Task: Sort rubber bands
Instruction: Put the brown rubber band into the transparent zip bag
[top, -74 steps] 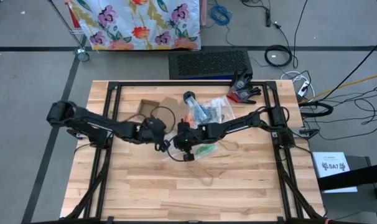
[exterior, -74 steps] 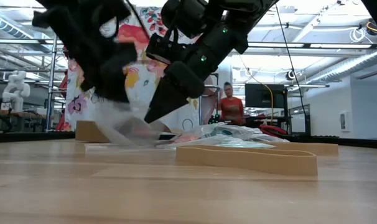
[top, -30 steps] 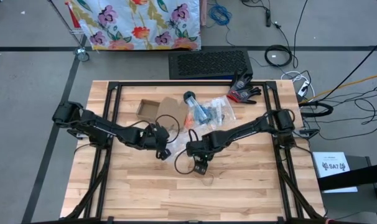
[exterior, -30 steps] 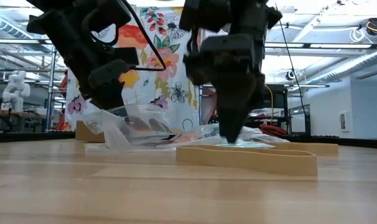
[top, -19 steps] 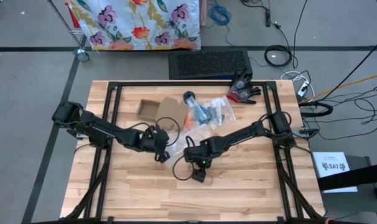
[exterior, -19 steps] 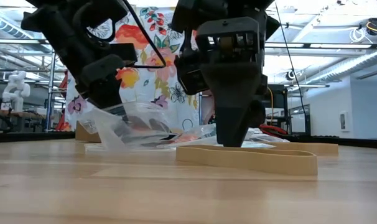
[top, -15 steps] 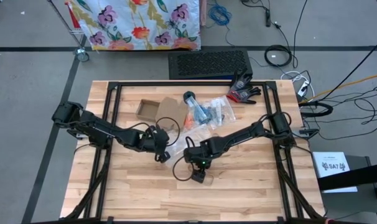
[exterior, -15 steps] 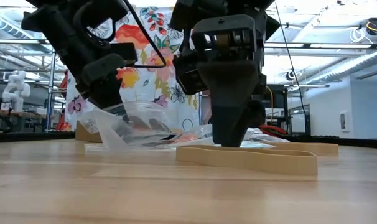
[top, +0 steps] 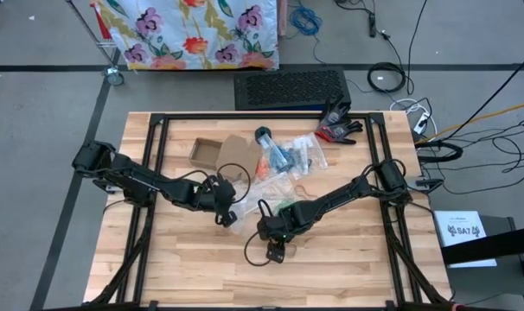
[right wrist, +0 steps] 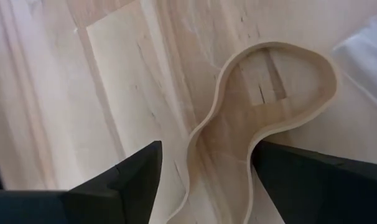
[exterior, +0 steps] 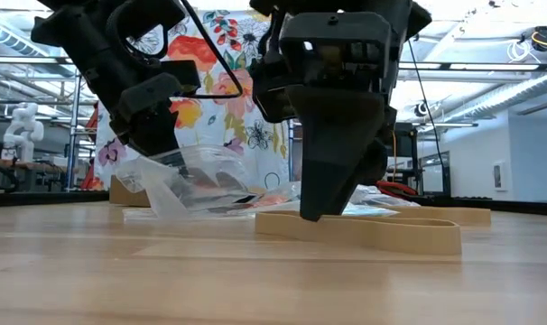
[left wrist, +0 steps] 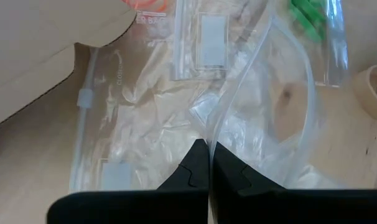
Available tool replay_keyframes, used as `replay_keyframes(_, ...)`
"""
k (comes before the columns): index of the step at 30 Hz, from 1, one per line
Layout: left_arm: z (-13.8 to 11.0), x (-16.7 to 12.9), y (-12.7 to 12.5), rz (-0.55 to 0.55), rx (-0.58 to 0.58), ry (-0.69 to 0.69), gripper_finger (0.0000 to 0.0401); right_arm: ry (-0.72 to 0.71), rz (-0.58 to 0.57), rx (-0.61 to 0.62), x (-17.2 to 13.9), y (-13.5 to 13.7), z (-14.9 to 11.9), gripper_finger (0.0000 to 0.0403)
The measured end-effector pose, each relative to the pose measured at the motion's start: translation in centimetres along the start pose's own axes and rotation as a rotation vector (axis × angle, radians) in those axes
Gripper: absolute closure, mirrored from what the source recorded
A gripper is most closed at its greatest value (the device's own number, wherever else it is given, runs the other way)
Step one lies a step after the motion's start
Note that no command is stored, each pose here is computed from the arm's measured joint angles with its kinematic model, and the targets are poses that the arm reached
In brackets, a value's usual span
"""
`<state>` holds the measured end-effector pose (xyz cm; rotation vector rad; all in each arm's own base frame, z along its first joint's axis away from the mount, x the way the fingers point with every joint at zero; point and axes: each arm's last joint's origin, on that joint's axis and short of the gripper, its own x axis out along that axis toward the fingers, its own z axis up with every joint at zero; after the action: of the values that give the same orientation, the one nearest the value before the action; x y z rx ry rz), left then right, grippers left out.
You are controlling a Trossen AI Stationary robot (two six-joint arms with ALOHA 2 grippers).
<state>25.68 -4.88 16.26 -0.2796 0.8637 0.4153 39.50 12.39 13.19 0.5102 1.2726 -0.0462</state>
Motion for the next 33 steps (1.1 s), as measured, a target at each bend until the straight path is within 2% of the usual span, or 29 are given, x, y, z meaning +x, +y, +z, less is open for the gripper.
replay_keyframes(3, 0.0, 0.0, 0.0, -0.001, -0.001, 0.000, 0.0401, -0.010, -0.050, -0.009, 0.8, 0.1, -0.4, 0.0170)
replay_keyframes(6, 0.0, 0.0, 0.0, -0.002, -0.001, -0.001, 0.0401, -0.016, -0.083, -0.020, 1.6, 0.2, -0.7, 0.0203)
replay_keyframes(9, 0.0, 0.0, 0.0, -0.004, -0.002, -0.004, 0.0401, -0.048, -0.137, -0.040, 1.7, 0.4, -1.0, 0.0256)
replay_keyframes(14, 0.2, 0.0, -0.2, -0.016, 0.012, -0.021, 0.0401, -0.068, -0.225, -0.094, 1.7, 0.3, -1.5, 0.0378)
replay_keyframes(15, 0.2, 0.0, -0.2, -0.017, 0.014, -0.023, 0.0401, -0.068, -0.234, -0.102, 1.5, 0.3, -1.5, 0.0390)
replay_keyframes(18, 0.2, 0.0, -0.2, -0.016, 0.016, -0.021, 0.0401, -0.109, -0.278, -0.134, 0.1, 0.4, -1.4, 0.0395)
replay_keyframes(21, 0.2, 0.0, -0.1, -0.015, 0.016, -0.020, 0.0401, -0.170, -0.406, -0.189, -2.2, -0.3, -1.3, 0.0400)
replay_keyframes(25, 0.2, 0.0, -0.2, -0.016, 0.015, -0.022, 0.0401, -0.464, -0.509, -0.200, -7.3, 0.2, 0.7, 0.0401)
replay_keyframes(30, 0.4, 0.0, -0.2, -0.047, 0.006, -0.021, 0.0401, -0.689, -0.447, -0.316, -8.9, 0.4, 4.0, 0.0402)
replay_keyframes(33, 0.6, -0.1, -0.4, -0.057, 0.005, -0.025, 0.0401, -0.782, -0.373, -0.318, -9.5, 0.0, 5.8, 0.0402)
